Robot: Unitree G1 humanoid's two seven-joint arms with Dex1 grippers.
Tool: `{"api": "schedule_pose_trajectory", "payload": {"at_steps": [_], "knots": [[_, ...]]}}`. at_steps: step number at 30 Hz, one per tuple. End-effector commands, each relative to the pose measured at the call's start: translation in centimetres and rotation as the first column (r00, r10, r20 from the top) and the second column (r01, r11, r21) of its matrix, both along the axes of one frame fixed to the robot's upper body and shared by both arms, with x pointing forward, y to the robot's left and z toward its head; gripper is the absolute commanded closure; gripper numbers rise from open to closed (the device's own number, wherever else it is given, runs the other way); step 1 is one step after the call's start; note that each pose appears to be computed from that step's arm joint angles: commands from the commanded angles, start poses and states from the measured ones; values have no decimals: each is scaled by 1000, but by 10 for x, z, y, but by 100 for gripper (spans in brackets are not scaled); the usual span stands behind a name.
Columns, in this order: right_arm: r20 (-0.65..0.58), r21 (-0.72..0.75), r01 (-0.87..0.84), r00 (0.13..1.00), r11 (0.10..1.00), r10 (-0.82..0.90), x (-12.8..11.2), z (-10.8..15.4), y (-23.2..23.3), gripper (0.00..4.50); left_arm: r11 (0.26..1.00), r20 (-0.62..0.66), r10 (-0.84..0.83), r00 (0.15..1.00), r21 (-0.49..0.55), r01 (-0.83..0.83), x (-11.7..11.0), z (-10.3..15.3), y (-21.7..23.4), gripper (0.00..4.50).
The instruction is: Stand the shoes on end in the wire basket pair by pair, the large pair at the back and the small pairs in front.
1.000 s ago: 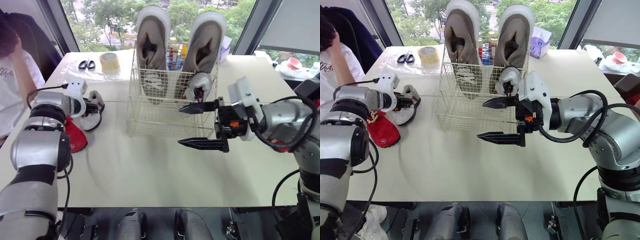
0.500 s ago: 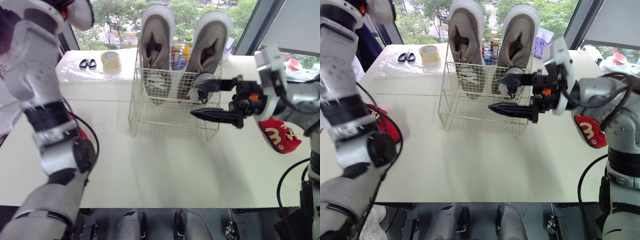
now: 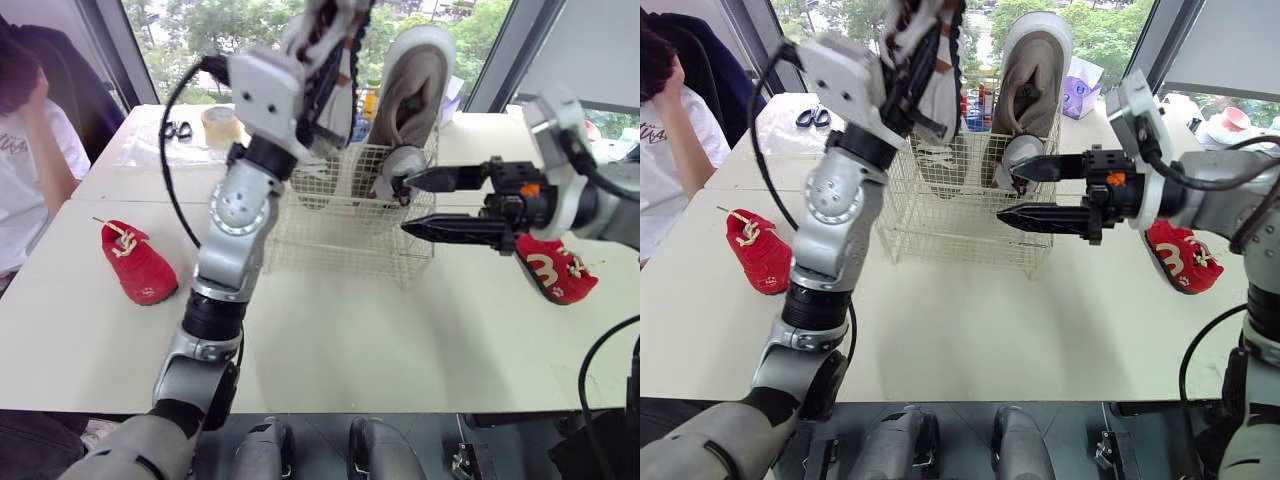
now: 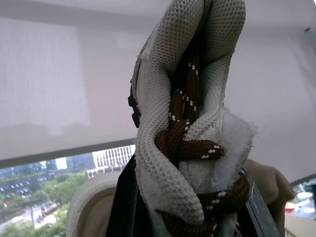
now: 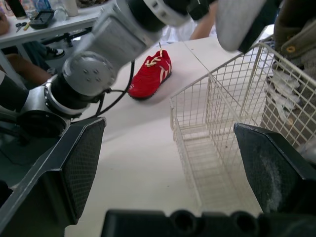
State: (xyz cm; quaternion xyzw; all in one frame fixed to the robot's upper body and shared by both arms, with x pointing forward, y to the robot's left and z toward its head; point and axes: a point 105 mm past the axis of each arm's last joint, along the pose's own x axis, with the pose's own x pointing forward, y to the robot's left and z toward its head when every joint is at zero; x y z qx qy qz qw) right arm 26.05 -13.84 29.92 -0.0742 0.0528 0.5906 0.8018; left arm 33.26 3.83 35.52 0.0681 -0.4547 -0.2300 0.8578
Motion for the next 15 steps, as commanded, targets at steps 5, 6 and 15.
{"api": "schedule_pose_trajectory", "payload": {"at_steps": [5, 6, 15], "knots": [[-34, -18, 77, 996, 997, -78, -27, -11, -9, 0, 987, 151, 141, 978, 53, -151, 8, -32, -6, 414], [-36, -11, 89, 995, 996, -89, -28, -12, -10, 0, 984, 155, 162, 975, 55, -172, 11, -37, -4, 414], [-40, 33, 130, 991, 991, -129, -29, -14, -8, 0, 978, 114, 169, 979, 101, -181, 31, -74, -15, 414]]}}
